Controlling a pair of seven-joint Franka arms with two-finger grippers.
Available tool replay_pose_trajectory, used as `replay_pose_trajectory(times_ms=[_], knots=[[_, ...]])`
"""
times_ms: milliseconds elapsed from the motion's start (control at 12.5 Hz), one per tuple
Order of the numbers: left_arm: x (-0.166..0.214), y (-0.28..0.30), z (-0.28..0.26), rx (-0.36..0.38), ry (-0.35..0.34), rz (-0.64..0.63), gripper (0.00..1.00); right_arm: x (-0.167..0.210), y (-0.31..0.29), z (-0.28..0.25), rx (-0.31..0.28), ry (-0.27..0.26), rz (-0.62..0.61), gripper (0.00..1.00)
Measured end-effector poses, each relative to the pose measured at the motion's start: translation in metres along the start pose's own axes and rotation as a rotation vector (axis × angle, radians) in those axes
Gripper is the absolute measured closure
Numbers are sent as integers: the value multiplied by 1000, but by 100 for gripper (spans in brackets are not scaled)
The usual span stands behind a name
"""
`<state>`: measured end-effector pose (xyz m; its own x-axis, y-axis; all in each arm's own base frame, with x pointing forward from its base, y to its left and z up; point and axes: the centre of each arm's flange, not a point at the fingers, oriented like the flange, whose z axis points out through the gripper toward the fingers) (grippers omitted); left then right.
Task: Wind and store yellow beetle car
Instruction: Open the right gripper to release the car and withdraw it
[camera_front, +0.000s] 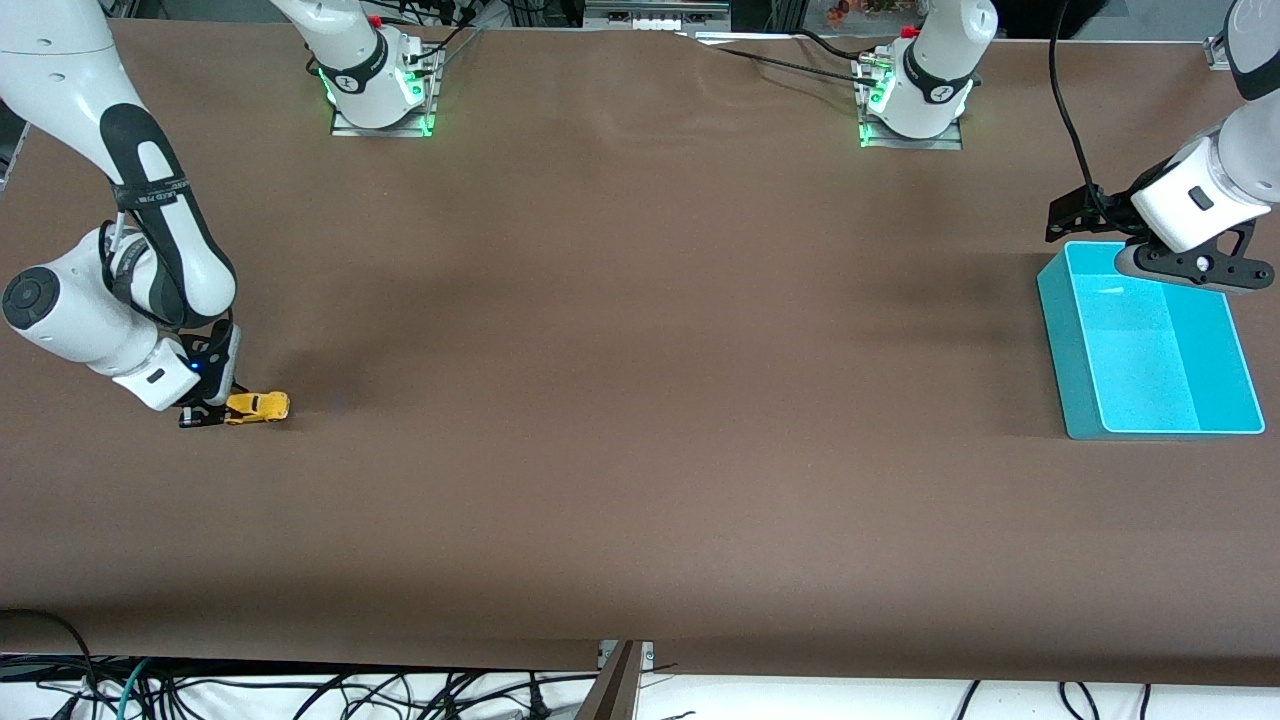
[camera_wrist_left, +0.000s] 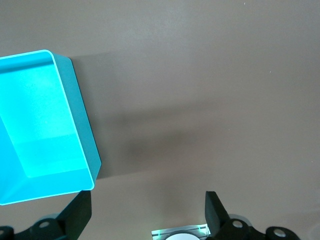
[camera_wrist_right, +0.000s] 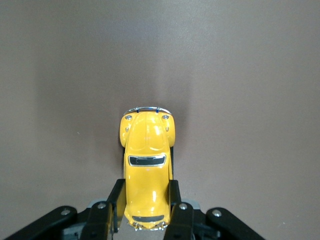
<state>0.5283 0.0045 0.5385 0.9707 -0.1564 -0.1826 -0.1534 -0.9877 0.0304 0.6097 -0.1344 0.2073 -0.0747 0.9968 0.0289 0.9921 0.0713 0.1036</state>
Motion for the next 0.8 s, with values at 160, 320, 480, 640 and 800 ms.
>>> replay_pose_trajectory(times_ms=[160,320,480,640,800], knots=[[0,0,0,0,0,0,0,-1,0,4,7,2,0,58],[0,0,0,0,0,0,0,-1,-5,18,28,12,7,38],[0,0,0,0,0,0,0,8,1,18,26,36,11,16],[0,0,0,0,0,0,0,19,28,-13,20,80,4,0],[0,0,0,0,0,0,0,27,62,-64,18,116,-7,0]])
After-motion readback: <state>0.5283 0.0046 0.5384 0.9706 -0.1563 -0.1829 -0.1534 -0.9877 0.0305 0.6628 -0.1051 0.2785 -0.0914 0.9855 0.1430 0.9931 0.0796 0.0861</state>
